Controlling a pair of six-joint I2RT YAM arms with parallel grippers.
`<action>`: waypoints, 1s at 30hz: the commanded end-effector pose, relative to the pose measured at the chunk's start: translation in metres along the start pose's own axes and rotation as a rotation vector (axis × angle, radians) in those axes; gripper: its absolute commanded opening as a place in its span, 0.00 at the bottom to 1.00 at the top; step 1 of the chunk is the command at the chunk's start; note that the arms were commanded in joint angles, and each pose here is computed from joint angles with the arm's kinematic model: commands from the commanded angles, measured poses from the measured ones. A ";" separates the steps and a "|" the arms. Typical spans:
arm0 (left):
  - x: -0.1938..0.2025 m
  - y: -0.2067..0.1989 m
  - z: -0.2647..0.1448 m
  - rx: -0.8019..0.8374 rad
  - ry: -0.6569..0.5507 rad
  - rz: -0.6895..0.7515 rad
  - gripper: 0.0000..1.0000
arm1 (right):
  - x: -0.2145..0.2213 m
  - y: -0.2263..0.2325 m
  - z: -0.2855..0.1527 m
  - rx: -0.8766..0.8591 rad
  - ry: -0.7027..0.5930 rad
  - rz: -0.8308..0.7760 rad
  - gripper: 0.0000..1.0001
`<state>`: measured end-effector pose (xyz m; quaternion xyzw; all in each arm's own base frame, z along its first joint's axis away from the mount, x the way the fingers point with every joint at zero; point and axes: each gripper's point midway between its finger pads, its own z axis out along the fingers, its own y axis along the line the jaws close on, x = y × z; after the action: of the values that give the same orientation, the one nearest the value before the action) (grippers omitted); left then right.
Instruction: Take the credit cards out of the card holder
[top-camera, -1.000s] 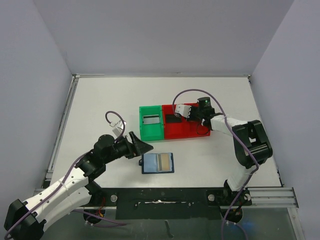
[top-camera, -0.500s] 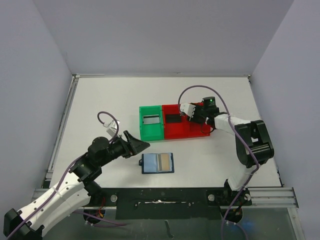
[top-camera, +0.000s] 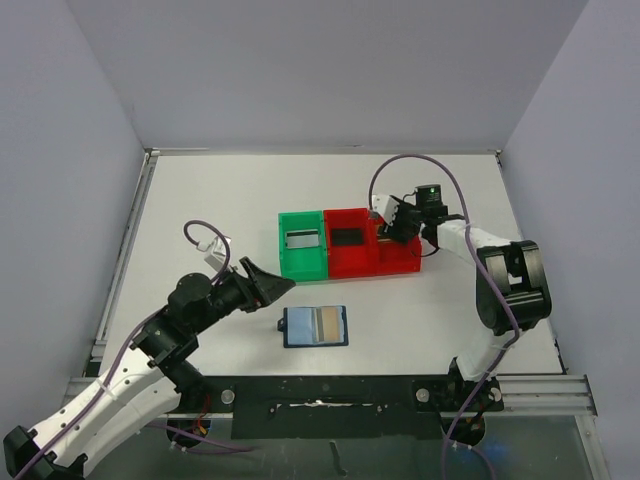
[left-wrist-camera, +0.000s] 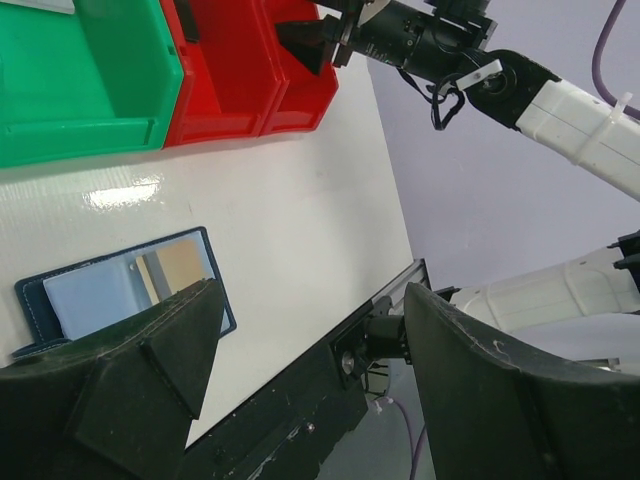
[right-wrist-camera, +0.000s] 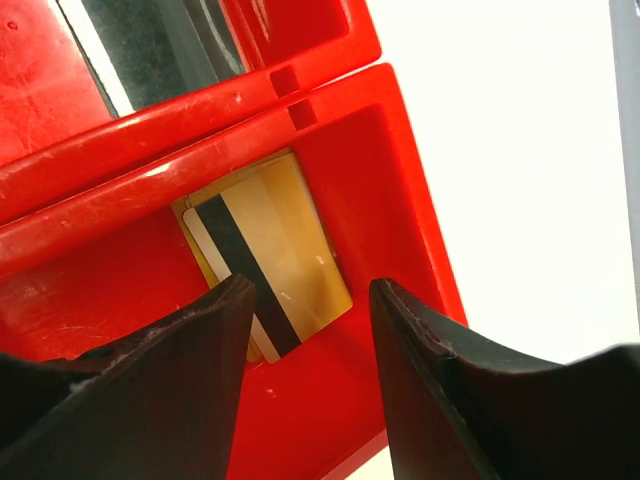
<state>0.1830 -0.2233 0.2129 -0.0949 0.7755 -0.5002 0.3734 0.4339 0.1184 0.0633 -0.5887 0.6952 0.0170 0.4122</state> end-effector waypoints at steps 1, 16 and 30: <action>-0.007 -0.012 -0.004 0.034 -0.019 0.040 0.72 | -0.034 -0.031 -0.019 0.060 -0.084 -0.002 0.51; 0.011 -0.009 0.004 0.053 0.076 0.089 0.72 | -0.155 -0.076 -0.195 0.500 -0.550 0.335 0.72; 0.024 0.011 0.021 -0.002 0.126 0.046 0.72 | -0.065 0.021 -0.206 0.531 -0.391 1.537 0.98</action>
<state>0.1785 -0.2354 0.1642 -0.0588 0.8250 -0.4640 0.3174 0.3179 0.0842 0.2519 0.0226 0.7789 0.1974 0.5948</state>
